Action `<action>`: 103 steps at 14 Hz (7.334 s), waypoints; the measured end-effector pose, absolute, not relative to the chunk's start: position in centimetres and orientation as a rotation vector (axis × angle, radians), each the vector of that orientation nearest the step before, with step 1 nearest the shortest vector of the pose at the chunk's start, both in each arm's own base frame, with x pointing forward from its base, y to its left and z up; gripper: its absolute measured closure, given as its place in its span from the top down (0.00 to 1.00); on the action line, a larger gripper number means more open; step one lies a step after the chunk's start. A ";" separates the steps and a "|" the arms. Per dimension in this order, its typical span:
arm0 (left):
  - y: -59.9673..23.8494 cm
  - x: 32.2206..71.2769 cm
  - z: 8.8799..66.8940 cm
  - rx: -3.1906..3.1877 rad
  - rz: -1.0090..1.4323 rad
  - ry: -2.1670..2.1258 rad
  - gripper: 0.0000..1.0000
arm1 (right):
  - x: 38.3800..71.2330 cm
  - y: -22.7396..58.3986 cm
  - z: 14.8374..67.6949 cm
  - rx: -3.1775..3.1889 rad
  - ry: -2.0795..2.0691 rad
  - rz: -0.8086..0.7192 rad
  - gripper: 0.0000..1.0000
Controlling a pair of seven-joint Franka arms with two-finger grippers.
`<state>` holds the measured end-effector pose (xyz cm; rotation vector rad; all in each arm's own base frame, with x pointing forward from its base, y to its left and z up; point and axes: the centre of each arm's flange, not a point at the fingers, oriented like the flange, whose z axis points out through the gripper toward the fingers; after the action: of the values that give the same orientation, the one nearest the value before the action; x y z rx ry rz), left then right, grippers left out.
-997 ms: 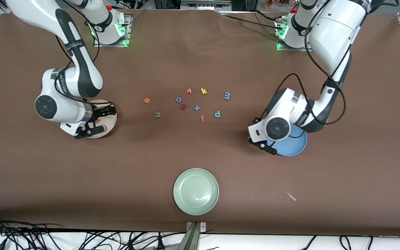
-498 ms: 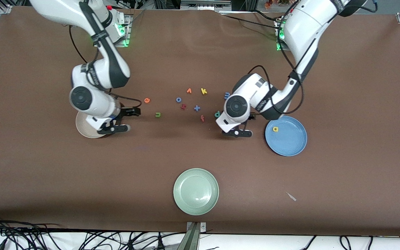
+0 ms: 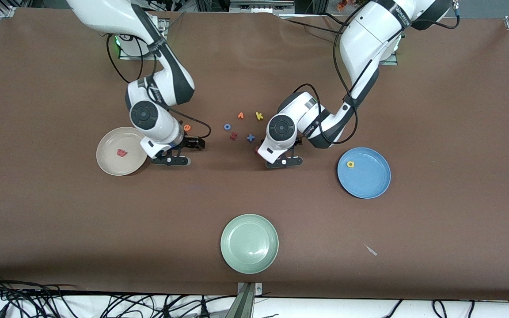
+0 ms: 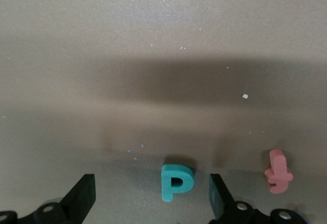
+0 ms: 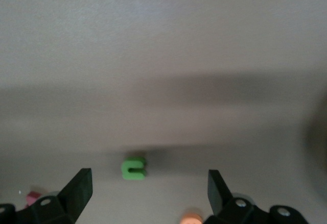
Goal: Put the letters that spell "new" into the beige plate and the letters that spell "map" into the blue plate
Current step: 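Grasp the u with the right gripper while the left gripper grasps the P, then drop the u with the right gripper while the left gripper drops the P, then grasp the e with the right gripper while the left gripper grasps the E, then drop the e with the right gripper while the left gripper drops the E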
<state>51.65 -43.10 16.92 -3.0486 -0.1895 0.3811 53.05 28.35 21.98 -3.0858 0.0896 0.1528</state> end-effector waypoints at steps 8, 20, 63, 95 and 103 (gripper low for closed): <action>-43.6 51.5 16.8 -3.068 0.373 -0.189 0.57 | 51.7 30.5 18.3 -3.096 0.083 0.147 0.94; -43.9 51.3 17.2 -3.062 0.376 -0.174 0.29 | 51.0 30.9 17.9 -3.104 0.066 0.164 0.47; -39.2 42.1 21.2 -2.973 0.309 0.209 1.00 | 45.3 21.7 22.4 -3.137 0.261 0.179 1.00; -39.3 47.7 24.7 -2.912 0.383 0.131 0.26 | 44.5 23.8 19.8 -3.148 0.171 0.165 0.28; -29.3 57.6 29.3 -2.971 0.384 0.396 0.26 | 49.3 9.1 23.5 -3.153 -0.124 0.226 0.28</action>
<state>57.62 -29.28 29.27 -2.9710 0.3956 0.3843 49.30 9.11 23.49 -3.1530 -0.1239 0.2257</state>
